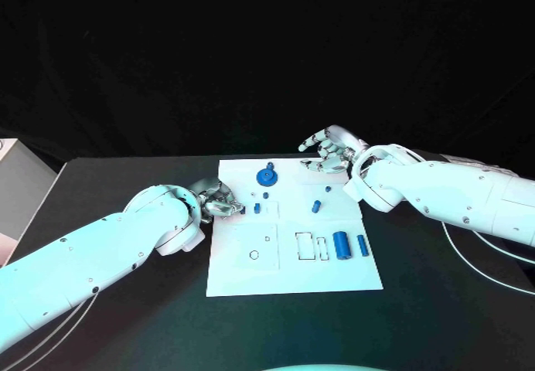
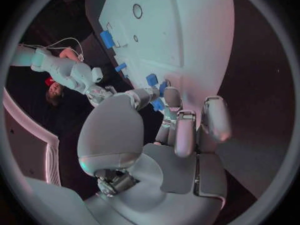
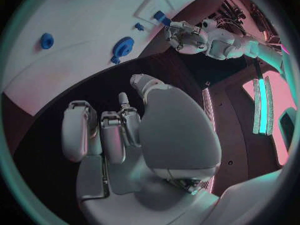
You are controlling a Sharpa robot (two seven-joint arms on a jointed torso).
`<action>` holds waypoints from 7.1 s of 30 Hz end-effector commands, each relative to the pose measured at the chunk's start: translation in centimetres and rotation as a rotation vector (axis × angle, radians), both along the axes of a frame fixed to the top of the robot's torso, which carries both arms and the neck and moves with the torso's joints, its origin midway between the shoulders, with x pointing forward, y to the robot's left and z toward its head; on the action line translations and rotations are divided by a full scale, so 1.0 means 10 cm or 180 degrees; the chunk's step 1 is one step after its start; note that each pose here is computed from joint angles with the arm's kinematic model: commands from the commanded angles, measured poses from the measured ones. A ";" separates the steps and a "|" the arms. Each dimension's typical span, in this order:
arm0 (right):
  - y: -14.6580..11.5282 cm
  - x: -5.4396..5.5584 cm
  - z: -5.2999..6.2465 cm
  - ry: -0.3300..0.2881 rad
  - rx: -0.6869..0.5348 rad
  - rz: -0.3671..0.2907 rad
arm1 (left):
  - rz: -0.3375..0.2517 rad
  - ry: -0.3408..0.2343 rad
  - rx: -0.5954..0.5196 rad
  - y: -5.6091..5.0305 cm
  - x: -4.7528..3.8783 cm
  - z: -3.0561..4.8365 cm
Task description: Assemble the parts on the task board
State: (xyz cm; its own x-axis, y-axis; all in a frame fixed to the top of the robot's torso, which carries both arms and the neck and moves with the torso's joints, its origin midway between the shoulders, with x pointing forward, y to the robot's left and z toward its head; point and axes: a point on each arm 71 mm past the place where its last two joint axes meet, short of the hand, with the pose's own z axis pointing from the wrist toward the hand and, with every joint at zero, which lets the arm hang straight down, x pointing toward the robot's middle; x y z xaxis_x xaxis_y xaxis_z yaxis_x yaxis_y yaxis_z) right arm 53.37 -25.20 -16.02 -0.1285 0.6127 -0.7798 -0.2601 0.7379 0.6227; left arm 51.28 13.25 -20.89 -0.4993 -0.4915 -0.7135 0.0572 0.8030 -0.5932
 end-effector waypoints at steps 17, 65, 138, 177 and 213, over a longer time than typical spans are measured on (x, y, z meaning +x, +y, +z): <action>0.01 -0.01 0.00 0.0013 -0.0008 0.0050 | -0.0085 0.0046 0.0108 -0.03 -0.015 -0.023; 0.00 -0.01 0.00 0.0014 -0.0007 0.0047 | 0.0013 -0.0083 0.0171 0.00 0.002 -0.031; 0.00 -0.02 0.00 0.0014 -0.0002 0.0051 | -0.0137 0.0200 0.0217 -0.16 0.031 -0.135; 0.00 -0.01 0.00 0.0017 -0.0002 0.0051 | -0.0155 0.0032 0.0144 -0.22 0.018 -0.080; 0.00 -0.01 0.00 0.0015 0.0000 0.0054 | -0.0076 -0.0087 0.0260 -0.22 0.029 -0.061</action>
